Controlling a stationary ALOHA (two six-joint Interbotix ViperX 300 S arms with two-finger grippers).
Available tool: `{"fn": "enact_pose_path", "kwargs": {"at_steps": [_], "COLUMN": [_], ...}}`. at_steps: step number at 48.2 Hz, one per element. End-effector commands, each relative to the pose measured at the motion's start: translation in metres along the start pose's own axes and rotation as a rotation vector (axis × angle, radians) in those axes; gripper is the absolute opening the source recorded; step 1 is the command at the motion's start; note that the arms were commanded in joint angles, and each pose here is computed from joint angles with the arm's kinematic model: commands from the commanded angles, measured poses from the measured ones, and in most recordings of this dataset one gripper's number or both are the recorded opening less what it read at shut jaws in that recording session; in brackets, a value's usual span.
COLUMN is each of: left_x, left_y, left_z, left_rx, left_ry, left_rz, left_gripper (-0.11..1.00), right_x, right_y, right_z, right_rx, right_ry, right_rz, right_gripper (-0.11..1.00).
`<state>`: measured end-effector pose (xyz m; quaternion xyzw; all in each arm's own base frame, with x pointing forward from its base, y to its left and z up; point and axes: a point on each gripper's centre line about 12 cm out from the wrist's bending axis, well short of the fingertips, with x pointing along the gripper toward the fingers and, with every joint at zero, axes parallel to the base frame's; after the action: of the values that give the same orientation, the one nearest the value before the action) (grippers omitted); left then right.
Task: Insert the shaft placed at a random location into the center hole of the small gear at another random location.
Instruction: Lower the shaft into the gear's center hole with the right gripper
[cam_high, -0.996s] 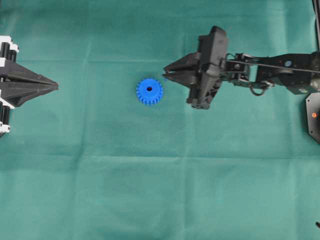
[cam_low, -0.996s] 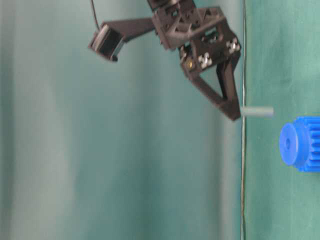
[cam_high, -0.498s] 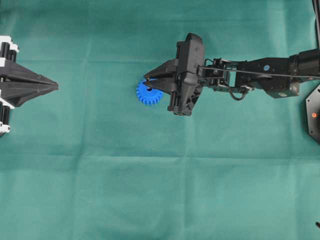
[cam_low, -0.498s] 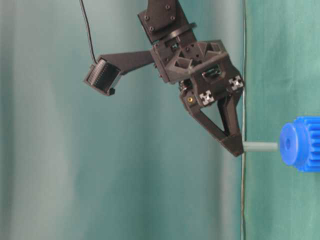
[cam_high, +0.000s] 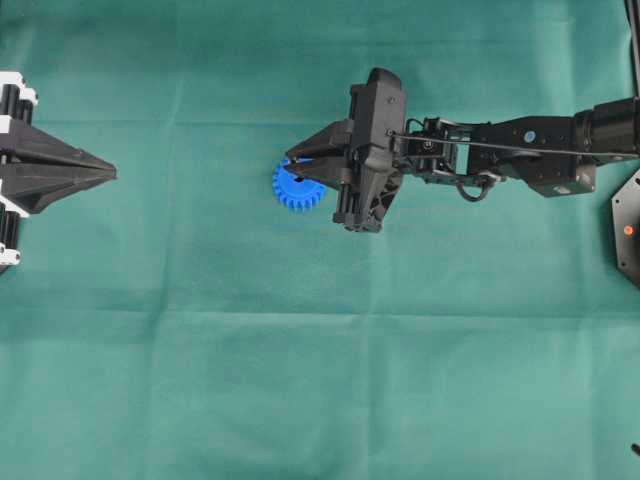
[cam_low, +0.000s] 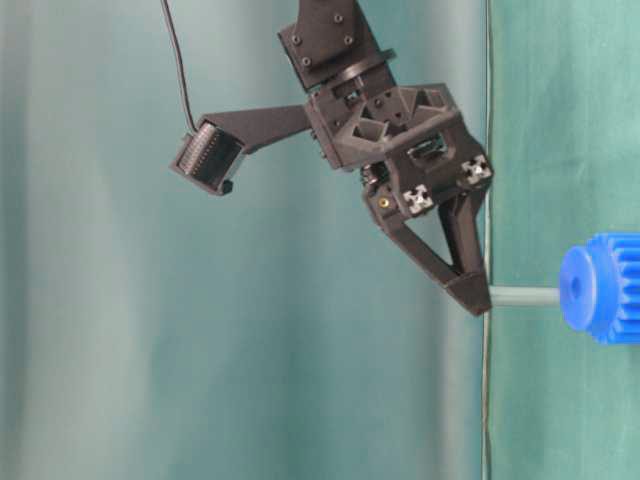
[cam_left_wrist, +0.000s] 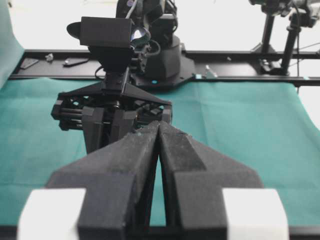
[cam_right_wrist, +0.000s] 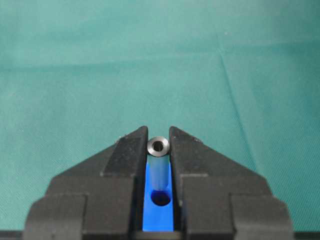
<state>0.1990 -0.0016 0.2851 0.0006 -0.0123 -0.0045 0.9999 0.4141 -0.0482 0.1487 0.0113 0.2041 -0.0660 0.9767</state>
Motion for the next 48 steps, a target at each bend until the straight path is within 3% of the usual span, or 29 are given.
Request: {"fn": "enact_pose_path", "kwargs": {"at_steps": [1,48], "left_x": [0.003,0.003], "left_y": [0.0,0.0], "left_z": [0.01,0.009], "left_rx": [0.002,0.0], "left_ry": [-0.028,-0.023], "left_rz": [0.001,0.001], "left_gripper": [0.0,0.0], "right_x": [0.0,0.014], "right_y": [0.001,0.002], "right_z": [0.007,-0.017], "right_rx": [-0.017,-0.018], "right_ry": [-0.014,0.044], "right_rz": [0.004,0.003], "right_gripper": [0.13,0.13]}}
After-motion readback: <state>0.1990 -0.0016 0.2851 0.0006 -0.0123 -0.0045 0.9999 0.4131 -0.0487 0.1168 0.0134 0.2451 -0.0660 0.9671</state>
